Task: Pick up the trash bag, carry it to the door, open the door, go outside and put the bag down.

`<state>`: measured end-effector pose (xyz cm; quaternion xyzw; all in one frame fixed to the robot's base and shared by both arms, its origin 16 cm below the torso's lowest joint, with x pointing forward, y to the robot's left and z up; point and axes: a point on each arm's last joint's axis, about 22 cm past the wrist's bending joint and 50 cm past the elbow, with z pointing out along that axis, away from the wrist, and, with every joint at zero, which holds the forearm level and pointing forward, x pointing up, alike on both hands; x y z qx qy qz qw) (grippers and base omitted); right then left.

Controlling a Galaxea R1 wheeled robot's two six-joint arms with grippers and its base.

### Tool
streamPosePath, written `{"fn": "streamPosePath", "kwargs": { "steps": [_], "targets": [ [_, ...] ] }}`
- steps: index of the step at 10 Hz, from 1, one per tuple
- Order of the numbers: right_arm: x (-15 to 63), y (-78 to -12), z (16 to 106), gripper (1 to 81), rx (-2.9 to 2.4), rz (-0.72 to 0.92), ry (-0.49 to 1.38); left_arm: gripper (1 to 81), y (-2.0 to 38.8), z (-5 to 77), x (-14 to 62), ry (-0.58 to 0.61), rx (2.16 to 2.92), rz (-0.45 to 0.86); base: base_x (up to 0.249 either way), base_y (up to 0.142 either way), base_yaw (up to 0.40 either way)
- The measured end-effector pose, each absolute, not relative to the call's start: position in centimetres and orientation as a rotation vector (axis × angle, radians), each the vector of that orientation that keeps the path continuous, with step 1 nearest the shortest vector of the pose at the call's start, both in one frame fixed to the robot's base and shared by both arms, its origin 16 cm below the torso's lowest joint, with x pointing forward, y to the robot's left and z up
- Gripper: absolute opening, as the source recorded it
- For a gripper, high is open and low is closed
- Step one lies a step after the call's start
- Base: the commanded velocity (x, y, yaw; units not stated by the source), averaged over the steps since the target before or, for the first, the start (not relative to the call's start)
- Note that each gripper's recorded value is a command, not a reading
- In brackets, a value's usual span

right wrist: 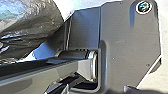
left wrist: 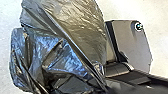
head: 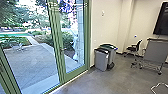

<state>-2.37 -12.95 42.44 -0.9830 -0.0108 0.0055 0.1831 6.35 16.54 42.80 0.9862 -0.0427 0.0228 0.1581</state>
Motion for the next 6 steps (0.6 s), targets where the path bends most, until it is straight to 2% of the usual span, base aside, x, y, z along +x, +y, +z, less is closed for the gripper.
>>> {"fn": "streamPosePath", "kwargs": {
  "steps": [6],
  "targets": [
    [-2.63, -12.91, 42.44, 81.1, -2.773, 0.019, -0.029, 1.0, 16.33, 42.83, 6.39, -0.123, 2.818, 0.067, 0.134, 0.0, 0.0]
  ]
}}
